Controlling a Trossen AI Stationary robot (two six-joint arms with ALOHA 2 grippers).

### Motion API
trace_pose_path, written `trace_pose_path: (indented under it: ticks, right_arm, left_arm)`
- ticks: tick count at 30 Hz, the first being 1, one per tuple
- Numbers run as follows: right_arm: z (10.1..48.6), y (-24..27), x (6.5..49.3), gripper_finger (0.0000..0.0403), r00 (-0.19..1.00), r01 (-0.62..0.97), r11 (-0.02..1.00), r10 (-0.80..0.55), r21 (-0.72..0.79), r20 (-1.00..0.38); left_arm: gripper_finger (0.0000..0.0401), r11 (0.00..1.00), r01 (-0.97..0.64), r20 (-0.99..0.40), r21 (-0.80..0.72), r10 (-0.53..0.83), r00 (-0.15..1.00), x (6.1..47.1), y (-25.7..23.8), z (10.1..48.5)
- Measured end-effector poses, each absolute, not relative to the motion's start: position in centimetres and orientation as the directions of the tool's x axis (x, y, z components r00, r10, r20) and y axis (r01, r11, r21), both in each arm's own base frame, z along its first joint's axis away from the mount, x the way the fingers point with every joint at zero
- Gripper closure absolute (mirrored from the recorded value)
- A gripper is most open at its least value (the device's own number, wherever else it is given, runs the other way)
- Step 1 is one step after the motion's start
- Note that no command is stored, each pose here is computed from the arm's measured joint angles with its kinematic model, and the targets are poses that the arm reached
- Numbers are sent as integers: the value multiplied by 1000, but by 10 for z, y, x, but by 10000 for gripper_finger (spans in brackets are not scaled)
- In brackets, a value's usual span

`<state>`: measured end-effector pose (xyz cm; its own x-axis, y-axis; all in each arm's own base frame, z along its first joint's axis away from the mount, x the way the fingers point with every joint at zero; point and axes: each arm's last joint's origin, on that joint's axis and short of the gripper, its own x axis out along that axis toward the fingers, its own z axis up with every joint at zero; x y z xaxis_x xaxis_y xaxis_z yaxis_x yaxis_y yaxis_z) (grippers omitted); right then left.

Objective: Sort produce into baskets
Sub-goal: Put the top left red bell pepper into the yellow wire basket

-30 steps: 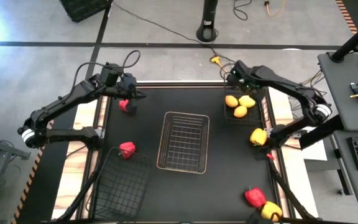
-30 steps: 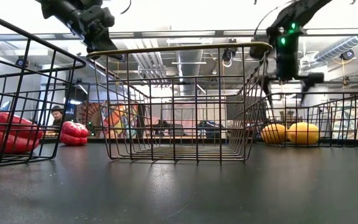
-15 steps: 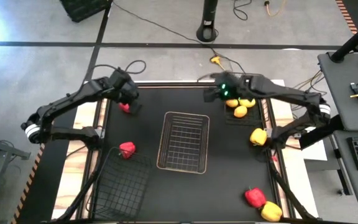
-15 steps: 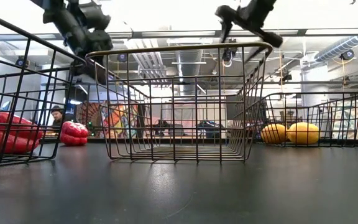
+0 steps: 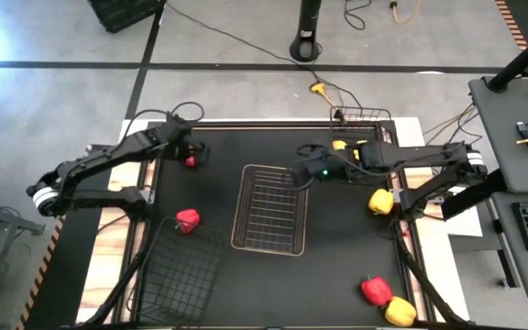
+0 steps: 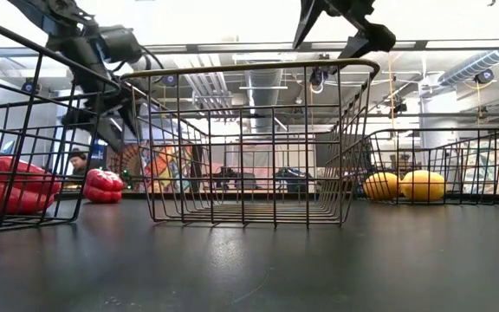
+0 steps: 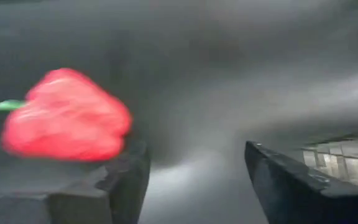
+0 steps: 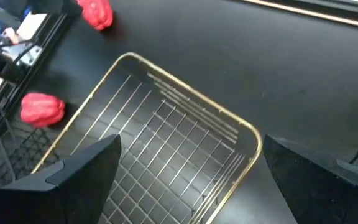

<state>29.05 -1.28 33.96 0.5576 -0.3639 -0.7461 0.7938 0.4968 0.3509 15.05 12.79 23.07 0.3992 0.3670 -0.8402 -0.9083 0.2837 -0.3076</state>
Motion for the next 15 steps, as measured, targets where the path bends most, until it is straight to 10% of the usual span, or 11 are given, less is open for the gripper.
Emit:
trace_pose_path:
  ticks: [15]
  right_arm:
    - [340,-100,274,19,465,845,482,-452,231,-761]
  left_arm:
    - [53,-131,-960,-864,-247,478,157,144,132,224]
